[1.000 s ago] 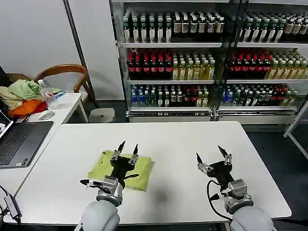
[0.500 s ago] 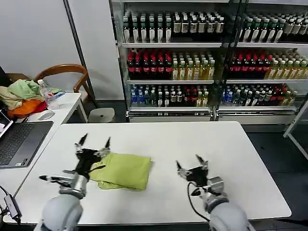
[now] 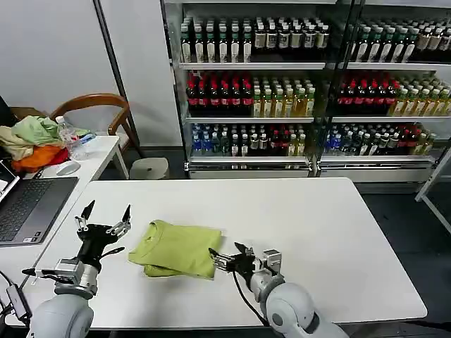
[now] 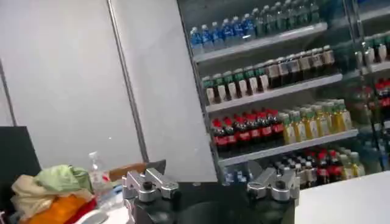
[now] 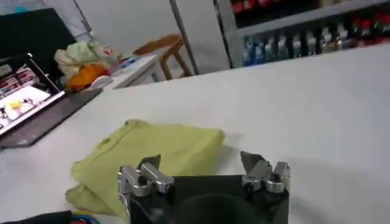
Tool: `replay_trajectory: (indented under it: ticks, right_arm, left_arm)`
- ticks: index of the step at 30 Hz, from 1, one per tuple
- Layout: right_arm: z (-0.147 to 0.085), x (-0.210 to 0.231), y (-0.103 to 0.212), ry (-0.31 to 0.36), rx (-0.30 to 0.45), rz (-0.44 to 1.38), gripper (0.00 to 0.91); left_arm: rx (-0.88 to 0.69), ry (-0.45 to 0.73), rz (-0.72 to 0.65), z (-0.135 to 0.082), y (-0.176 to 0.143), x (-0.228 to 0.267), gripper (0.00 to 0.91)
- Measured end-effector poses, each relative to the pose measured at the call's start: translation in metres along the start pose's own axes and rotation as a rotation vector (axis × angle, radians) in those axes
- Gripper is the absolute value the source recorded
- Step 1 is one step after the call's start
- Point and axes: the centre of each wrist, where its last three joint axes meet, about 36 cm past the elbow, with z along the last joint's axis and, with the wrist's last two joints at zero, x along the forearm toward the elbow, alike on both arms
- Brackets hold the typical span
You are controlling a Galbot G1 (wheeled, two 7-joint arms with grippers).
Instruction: Fold and organize the clothes.
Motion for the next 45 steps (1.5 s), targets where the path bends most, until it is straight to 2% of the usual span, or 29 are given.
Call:
replay_trajectory:
  ticks: [10,11,12,13,14,21,34,45]
  right_arm:
    - [0.007,-0.023,0.008,0.068,-0.091,-0.048,0.907]
    - [0.007,-0.025,0.008,0.07,-0.097,-0.05,0.574]
    - [0.007,-0.027,0.009,0.074,-0.104,-0.05,0.383]
    - [0.008,-0.028,0.01,0.076,-0.111,-0.05,0.04]
    - [0.008,-0.03,0.01,0.079,-0.117,-0.05,0.0]
    - [0.01,-0.034,0.011,0.09,-0.146,-0.048,0.0]
    - [0.009,-0.041,0.014,0.093,-0.153,-0.055,0.0]
    - [-0.014,-0.033,0.001,0.042,-0.107,-0.04,0.0]
  left_arm:
    - [-0.024,0.009,-0.015,0.01,0.008,0.002,0.907]
    - [-0.025,0.009,-0.016,0.01,0.009,0.002,0.907]
    - [-0.027,0.009,-0.018,0.011,0.01,0.003,0.907]
    - [-0.029,0.01,-0.02,0.011,0.011,0.003,0.907]
    - [-0.03,0.01,-0.021,0.012,0.012,0.003,0.907]
    - [-0.033,0.016,-0.024,0.015,0.014,0.004,0.907]
    - [-0.039,0.022,-0.025,0.02,0.014,0.003,0.907]
    - [-0.044,0.023,-0.031,0.02,0.017,0.003,0.907]
